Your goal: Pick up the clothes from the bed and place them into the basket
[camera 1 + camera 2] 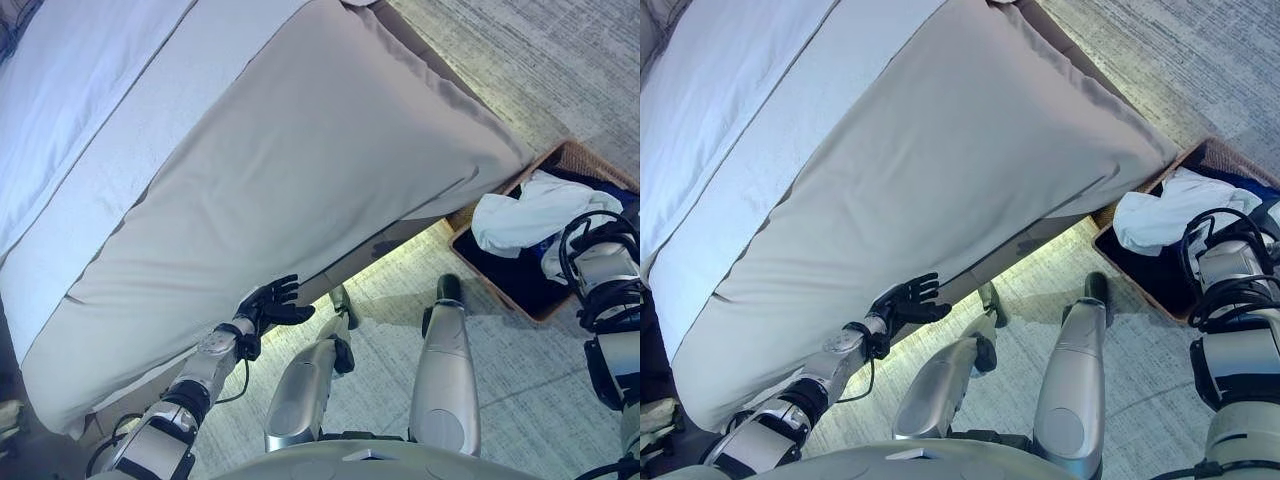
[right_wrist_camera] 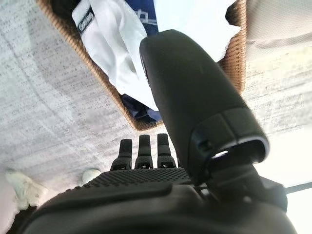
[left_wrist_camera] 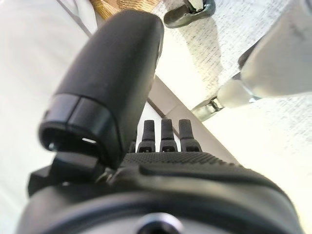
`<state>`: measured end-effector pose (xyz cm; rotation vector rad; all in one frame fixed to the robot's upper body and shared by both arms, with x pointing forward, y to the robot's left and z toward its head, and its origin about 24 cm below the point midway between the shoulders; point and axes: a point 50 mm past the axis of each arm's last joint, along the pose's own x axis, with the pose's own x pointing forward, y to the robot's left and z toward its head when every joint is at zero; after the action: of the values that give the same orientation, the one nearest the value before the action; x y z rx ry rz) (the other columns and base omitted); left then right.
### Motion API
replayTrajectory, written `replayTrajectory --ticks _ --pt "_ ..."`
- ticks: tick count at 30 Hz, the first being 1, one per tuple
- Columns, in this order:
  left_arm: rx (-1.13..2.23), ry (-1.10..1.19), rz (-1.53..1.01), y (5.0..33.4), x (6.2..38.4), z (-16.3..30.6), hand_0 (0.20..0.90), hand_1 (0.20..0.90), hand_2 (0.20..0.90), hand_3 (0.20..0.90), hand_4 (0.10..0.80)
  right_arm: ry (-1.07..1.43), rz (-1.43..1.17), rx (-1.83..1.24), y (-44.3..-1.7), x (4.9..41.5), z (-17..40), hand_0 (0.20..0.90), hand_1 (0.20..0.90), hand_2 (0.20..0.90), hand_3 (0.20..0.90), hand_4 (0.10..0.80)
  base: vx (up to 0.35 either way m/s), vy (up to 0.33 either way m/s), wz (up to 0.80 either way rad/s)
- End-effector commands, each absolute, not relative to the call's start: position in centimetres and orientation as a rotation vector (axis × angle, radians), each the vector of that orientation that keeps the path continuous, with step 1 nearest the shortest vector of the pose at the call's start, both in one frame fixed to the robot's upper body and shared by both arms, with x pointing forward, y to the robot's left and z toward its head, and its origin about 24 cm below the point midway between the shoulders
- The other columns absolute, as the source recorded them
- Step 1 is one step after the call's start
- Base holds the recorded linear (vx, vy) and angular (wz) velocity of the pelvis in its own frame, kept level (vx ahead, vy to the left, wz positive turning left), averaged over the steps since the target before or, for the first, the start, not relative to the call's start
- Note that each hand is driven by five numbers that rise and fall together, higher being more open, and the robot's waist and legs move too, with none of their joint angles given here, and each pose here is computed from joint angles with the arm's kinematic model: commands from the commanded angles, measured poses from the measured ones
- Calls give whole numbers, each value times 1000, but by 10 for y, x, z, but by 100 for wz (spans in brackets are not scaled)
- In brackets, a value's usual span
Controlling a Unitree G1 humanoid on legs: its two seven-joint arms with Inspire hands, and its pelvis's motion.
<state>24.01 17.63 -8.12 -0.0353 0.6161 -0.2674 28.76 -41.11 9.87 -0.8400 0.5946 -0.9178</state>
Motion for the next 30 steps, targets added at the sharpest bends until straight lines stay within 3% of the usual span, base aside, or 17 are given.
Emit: replayTrajectory --ticks 1,8,16,21,30 --pt "0 624 -209 203 233 -81 900 900 900 900 800 463 -974 -850 -426 284 126 900 900 900 900 800 63 56 14" --pt "35 717 -152 218 217 -94 900 900 900 900 800 586 -738 -761 -383 262 29 900 900 900 900 800 59 36 10" --pt "117 952 -65 237 163 -128 900 900 900 900 800 888 -405 -686 -320 192 -82 900 900 900 900 800 174 47 10" --pt "141 1088 -37 243 137 -142 900 900 900 900 800 993 -265 -519 -286 170 -113 900 900 900 900 800 108 112 9" --pt "123 1141 -47 238 123 -150 900 900 900 900 800 1009 -145 -360 -251 149 -136 900 900 900 900 800 36 63 2"
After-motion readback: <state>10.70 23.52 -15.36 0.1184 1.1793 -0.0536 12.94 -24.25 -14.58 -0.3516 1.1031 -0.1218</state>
